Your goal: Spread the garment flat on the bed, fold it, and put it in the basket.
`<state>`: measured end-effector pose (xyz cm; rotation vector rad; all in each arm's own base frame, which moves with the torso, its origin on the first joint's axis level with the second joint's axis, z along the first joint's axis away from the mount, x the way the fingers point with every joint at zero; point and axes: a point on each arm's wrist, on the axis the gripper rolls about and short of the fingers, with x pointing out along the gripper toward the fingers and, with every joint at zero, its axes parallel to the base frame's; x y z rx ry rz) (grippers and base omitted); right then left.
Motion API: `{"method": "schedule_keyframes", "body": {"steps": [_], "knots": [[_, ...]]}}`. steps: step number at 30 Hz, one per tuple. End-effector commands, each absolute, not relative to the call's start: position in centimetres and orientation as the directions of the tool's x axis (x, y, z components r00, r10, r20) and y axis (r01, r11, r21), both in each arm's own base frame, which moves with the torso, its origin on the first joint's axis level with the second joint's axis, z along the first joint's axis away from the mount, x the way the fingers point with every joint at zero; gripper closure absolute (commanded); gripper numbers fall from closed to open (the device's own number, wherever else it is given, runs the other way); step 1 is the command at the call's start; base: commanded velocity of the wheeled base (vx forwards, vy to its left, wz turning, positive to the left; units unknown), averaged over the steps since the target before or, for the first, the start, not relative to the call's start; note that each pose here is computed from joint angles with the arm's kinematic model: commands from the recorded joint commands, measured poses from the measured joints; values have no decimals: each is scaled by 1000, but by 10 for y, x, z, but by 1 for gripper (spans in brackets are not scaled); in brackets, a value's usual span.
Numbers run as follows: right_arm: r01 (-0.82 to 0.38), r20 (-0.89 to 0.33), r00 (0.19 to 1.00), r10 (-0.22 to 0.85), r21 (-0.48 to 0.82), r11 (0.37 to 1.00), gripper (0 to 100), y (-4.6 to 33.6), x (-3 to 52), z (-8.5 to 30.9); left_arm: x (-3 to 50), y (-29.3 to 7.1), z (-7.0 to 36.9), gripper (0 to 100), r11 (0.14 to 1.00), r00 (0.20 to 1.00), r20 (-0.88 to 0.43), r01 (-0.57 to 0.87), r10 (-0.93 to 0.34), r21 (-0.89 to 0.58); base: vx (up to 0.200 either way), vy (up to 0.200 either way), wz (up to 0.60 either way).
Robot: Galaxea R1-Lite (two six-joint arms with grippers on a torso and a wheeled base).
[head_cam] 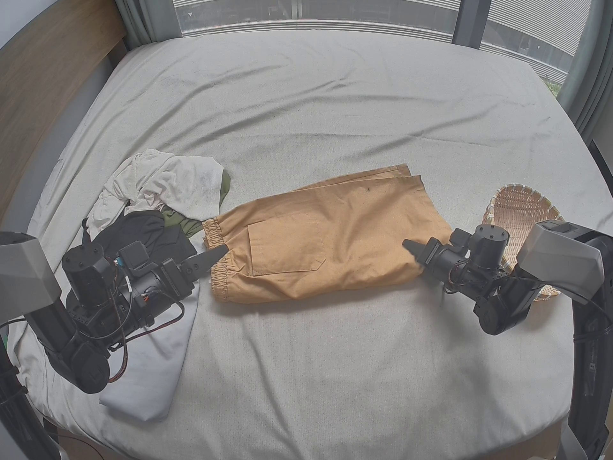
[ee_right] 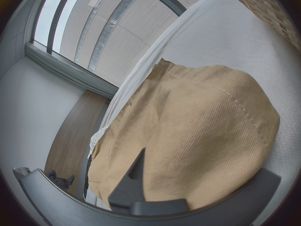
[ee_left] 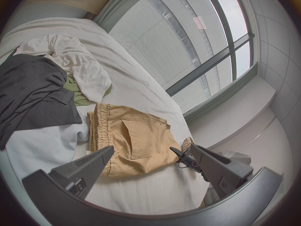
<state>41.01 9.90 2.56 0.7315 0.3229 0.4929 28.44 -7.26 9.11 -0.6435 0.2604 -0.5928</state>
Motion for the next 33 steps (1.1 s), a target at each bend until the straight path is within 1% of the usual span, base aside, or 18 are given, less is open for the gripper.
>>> {"method": "schedule_keyframes", "body": {"steps": [1,7,13,16,24,28,33], "knots": [[-315,-118,830,545,708,633,100,103,404,26,284,-73,92,0,642,804,-46,438,-593,-629,0,0,0],[-328,-105,829,549,703,631,100,103,397,25,284,-72,91,0,642,805,-48,435,-592,-631,0,0,0],[-330,-107,829,549,700,633,100,100,384,35,284,-72,92,0,641,805,-46,435,-592,-632,0,0,0],[-333,-131,825,550,673,661,100,97,367,41,287,-69,91,0,644,809,-46,430,-586,-633,0,0,0],[-334,-148,821,551,659,674,100,93,346,38,288,-69,89,0,644,809,-53,424,-585,-637,0,0,0],[-311,-188,814,550,659,685,100,90,333,30,287,-69,89,0,643,807,-55,425,-588,-637,0,0,0],[-308,-240,801,548,621,721,100,85,313,25,291,-70,79,0,648,805,-84,406,-587,-645,0,0,0]]}}
